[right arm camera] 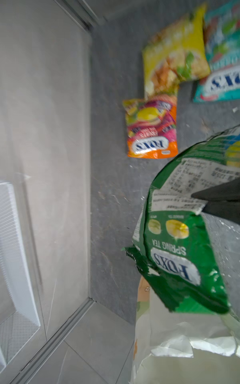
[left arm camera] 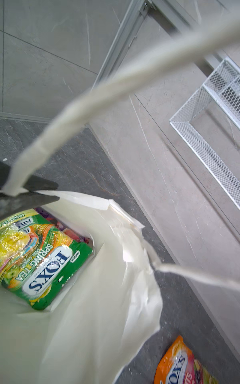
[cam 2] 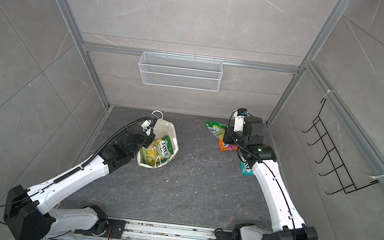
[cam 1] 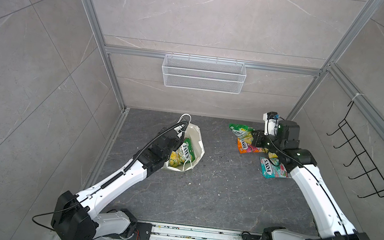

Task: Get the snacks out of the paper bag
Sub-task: 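Carry the green Spring Tea bag out toward the other snacks with the right gripper, then lower the green Spring Tea bag onto the snack pile and open the right gripper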

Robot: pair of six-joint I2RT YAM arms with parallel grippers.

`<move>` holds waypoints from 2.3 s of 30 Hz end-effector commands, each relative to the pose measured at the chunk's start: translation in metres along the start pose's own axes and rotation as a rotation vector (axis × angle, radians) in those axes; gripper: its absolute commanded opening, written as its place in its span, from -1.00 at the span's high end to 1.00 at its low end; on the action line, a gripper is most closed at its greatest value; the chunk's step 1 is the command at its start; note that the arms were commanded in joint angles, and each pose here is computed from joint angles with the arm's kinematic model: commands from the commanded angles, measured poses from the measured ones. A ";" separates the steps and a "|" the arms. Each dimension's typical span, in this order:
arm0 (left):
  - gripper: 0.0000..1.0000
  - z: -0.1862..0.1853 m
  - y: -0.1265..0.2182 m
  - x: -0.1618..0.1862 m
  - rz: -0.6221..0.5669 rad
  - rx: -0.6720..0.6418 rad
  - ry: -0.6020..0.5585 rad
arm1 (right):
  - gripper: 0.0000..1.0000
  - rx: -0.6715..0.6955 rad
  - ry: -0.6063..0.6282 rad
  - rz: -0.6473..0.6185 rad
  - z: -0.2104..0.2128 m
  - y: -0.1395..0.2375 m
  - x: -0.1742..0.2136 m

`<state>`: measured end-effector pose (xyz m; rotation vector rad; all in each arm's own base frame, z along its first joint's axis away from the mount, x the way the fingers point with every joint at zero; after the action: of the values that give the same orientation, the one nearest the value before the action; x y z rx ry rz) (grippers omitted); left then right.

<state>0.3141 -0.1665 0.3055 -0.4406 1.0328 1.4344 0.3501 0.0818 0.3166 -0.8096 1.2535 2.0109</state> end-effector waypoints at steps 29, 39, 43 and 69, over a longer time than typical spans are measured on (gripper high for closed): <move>1.00 -0.116 0.073 0.026 -0.163 0.703 -0.112 | 1.00 0.085 -0.712 0.397 -0.130 -0.068 0.125; 1.00 -0.088 0.085 -0.002 -0.248 0.604 -0.144 | 1.00 0.241 -0.658 0.415 -0.150 -0.069 0.139; 1.00 -0.094 0.078 0.007 -0.206 0.612 -0.164 | 1.00 0.266 -0.639 0.429 -0.154 -0.069 0.142; 1.00 -0.108 0.068 0.008 -0.222 0.644 -0.135 | 0.36 0.395 -0.547 0.436 -0.174 -0.077 0.124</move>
<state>0.2171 -0.2334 0.2512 0.0430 1.2368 0.9011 0.3629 -0.0233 0.1031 0.2404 1.4500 2.0505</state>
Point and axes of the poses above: each gripper's point midway between its finger pads, its own y axis back along the fingers, its own z axis along the line the jaws close on, x = y × z, the point moved 5 cm from there along y, back along the fingers, and after that the axes turned 5 degrees about -y, right-handed, at the moved point
